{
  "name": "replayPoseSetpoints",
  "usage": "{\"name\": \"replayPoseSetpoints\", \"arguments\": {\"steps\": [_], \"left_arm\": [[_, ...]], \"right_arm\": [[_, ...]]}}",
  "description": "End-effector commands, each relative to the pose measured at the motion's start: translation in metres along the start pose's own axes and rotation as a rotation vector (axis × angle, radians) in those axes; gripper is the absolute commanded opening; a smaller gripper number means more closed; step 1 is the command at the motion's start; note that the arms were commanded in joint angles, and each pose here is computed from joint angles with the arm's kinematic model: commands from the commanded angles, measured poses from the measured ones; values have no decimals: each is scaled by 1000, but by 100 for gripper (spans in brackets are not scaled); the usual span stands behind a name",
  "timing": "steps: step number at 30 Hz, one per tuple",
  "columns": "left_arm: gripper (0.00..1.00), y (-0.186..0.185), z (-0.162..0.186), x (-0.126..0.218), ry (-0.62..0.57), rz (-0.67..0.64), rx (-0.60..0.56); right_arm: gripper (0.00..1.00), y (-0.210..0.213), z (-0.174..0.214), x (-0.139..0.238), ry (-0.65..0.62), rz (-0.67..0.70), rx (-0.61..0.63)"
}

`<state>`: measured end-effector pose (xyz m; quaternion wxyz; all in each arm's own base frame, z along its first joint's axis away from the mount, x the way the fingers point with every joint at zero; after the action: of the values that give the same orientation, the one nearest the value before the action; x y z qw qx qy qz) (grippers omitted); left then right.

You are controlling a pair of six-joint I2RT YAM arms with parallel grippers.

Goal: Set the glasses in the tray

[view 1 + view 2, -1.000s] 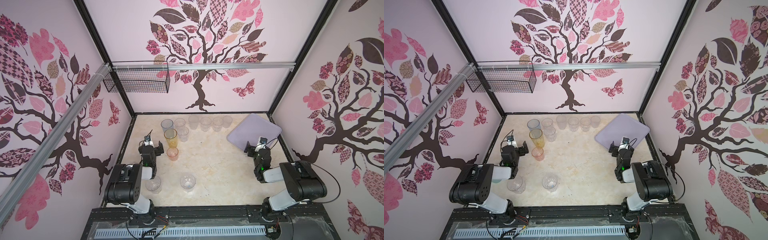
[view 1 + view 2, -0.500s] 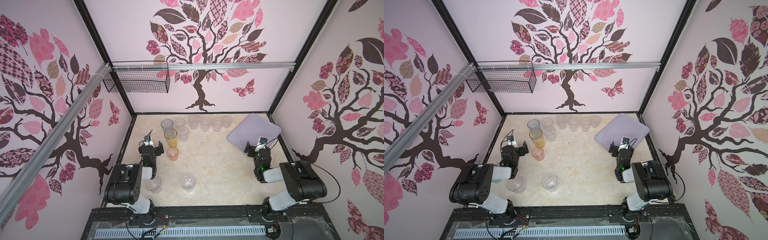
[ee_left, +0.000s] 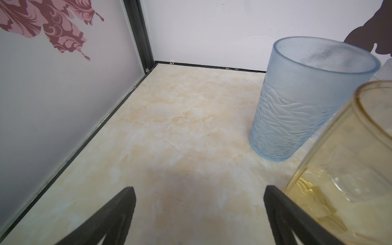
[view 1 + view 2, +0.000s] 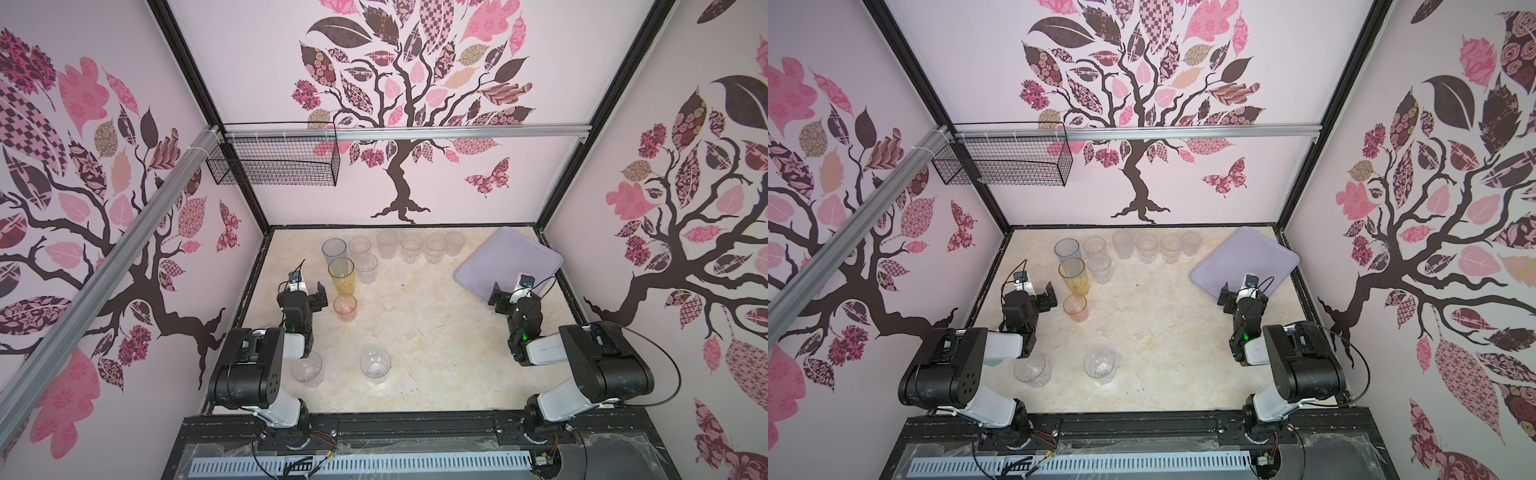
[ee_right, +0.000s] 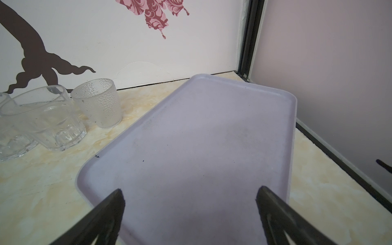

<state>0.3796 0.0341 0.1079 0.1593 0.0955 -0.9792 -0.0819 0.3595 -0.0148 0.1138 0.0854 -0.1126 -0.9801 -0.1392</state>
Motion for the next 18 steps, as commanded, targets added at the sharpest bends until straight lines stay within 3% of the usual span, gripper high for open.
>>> {"name": "replayPoseSetpoints", "arguments": {"steps": [1,10,13,18], "left_arm": [[98,0,1,1,-5,12,6],[98,0,1,2,-3,3,1],[98,14,-2,10,-11,-112,38],[98,4,-8,24,-84,-123,-13]], "right_arm": [[100,1,-2,-3,-6,2,5],[100,1,-2,-3,-7,4,5],[100,2,-3,-2,-12,1,3],[100,-5,-9,1,-44,59,-8]]}}
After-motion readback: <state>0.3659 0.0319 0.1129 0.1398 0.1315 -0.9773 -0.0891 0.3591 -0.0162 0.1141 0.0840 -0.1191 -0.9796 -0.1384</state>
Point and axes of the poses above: each gripper's point midway between its finger pads, its own x axis back along the fingers, its own y axis along the line the jaws close on, z = x × y, the point moved 2 cm from there along x, back along the fingers, and after that the axes turned 11 degrees about -x, right-handed, at the moved point
